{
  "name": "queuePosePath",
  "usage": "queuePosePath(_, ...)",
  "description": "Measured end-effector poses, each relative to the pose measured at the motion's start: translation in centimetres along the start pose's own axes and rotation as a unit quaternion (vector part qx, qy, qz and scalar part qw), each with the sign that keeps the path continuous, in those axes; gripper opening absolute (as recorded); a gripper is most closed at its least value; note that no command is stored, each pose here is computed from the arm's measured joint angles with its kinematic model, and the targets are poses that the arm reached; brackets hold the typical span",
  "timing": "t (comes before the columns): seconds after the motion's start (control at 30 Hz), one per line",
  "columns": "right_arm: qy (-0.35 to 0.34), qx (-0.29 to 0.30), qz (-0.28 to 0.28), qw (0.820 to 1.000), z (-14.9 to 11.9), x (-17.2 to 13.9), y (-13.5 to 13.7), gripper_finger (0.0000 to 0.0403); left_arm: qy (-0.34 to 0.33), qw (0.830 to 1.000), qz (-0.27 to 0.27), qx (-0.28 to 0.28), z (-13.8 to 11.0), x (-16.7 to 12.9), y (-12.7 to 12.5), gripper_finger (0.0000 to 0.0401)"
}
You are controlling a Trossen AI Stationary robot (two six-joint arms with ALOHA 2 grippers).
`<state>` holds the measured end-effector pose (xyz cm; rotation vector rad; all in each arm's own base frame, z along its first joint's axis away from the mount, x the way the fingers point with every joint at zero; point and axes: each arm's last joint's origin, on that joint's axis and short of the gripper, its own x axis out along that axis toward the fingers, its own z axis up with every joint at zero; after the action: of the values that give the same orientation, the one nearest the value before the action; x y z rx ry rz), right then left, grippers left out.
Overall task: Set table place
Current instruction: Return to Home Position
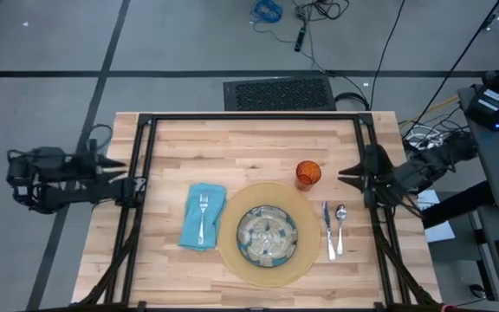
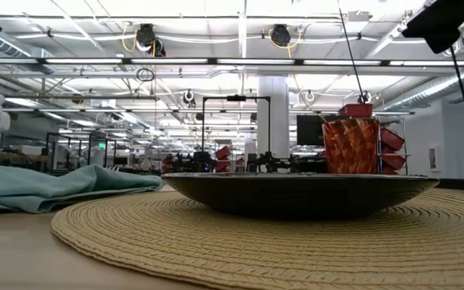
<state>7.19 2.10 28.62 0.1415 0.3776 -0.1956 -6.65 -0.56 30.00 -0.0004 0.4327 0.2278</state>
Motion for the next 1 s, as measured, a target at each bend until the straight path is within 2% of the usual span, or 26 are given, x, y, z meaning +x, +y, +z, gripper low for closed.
queuePosePath(0.1, -0.021, -0.028, 0.003, 0.999, -0.5, 0.1, 0.2, 0.0075, -0.007, 1.0, -0.014, 0.021, 0.2, 1.6, -0.4, 0.0083)
queuePosePath(0.27, -0.059, -0.007, 0.039, 0.998, -0.3, -1.8, -1.0, 0.0075, -0.012, 0.999, 0.008, 0.038, 0.3, 1.3, -0.3, 0.0083)
queuePosePath(0.37, -0.084, 0.016, 0.058, 0.995, -0.6, -3.0, -2.3, 0.0075, -0.024, 0.998, 0.049, 0.021, 0.4, -1.3, 0.2, 0.0083)
queuePosePath(0.5, -0.119, 0.048, 0.068, 0.989, -0.9, -4.2, -3.8, 0.0075, -0.031, 0.995, 0.089, -0.038, -0.5, -5.8, 0.6, 0.0083)
queuePosePath(0.57, -0.129, 0.058, 0.073, 0.987, -1.0, -4.6, -4.3, 0.0075, -0.069, 0.991, 0.101, -0.063, -0.4, -7.7, 0.3, 0.0083)
queuePosePath(0.67, -0.133, 0.059, 0.086, 0.986, -1.1, -4.8, -4.4, 0.0075, -0.109, 0.987, 0.105, -0.058, -0.4, -9.9, -0.8, 0.0083)
queuePosePath(0.73, -0.132, 0.055, 0.097, 0.985, -1.0, -4.8, -4.4, 0.0075, -0.116, 0.985, 0.117, -0.053, -0.4, -10.4, -1.5, 0.0083)
queuePosePath(0.9, -0.131, 0.048, 0.101, 0.985, -1.1, -4.4, -3.9, 0.0075, -0.121, 0.989, 0.062, -0.055, -0.2, -10.3, -3.5, 0.0083)
queuePosePath(1.0, -0.122, 0.038, 0.094, 0.987, -1.4, -3.5, -3.1, 0.0075, -0.088, 0.994, 0.049, -0.041, 0.1, -8.4, -5.3, 0.0083)
